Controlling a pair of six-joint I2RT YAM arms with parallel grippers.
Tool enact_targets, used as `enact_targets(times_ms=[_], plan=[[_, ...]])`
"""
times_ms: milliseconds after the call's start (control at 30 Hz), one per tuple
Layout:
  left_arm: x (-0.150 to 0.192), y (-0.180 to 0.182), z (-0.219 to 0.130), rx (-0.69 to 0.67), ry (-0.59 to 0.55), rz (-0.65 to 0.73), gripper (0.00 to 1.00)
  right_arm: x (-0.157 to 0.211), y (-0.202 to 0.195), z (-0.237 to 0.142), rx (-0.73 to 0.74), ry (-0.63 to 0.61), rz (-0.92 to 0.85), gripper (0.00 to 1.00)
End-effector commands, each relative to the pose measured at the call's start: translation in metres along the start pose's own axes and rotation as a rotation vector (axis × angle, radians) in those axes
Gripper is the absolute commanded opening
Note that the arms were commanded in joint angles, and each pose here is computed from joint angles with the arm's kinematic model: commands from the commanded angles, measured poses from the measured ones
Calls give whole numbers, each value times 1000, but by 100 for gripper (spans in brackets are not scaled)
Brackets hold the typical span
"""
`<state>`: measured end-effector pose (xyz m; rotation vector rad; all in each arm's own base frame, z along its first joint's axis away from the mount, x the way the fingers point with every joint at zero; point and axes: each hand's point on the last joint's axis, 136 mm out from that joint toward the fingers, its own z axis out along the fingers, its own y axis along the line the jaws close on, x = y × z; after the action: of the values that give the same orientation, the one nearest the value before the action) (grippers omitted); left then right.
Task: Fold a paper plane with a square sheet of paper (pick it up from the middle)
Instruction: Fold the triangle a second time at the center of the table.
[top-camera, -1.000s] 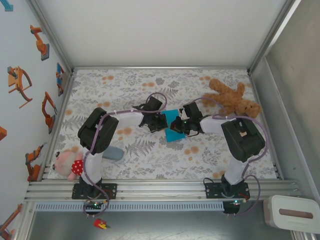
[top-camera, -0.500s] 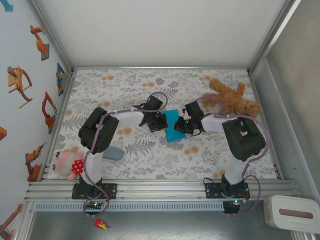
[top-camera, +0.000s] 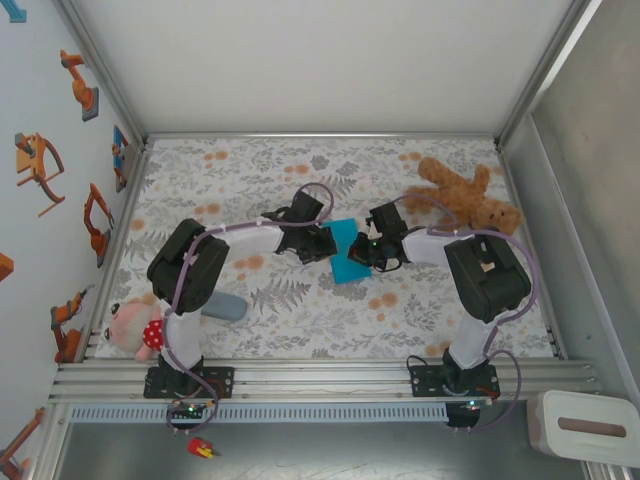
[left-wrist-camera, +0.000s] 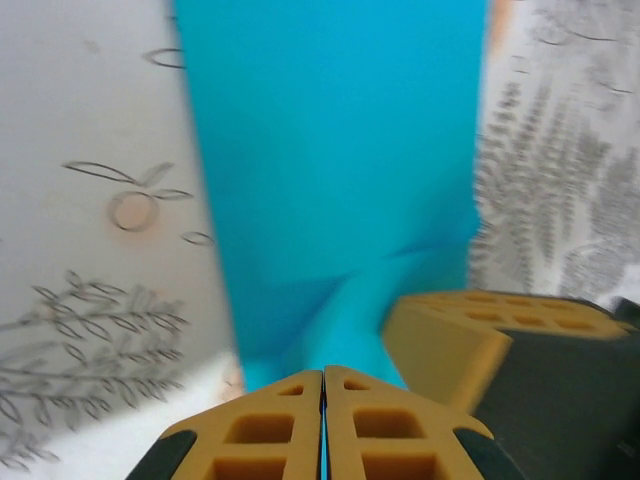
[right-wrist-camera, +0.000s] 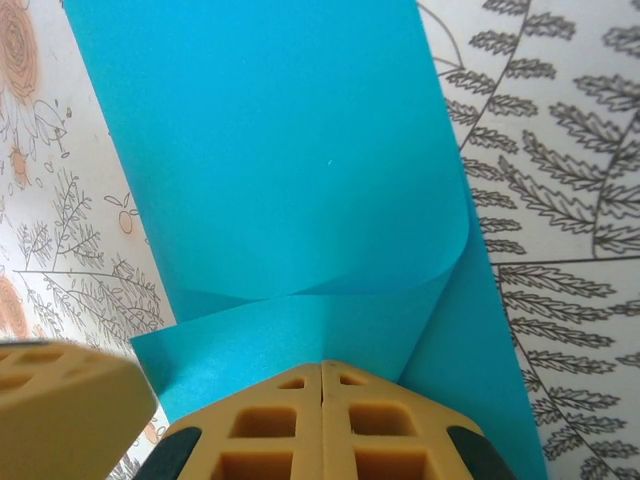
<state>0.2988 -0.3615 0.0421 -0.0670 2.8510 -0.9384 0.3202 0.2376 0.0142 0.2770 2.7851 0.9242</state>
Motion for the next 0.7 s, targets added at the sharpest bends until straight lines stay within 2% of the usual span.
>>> enact_targets(times_ms=[0,200,667], plan=[[10,-22,-12,69,-7,40,9,27,-65,11,218,60,116,0],[36,-22,3,50,54,71,9,31,-67,15,216,85,158,0],[51,-11,17,-7,141,85,7,29,-59,13,173,79,179,0]])
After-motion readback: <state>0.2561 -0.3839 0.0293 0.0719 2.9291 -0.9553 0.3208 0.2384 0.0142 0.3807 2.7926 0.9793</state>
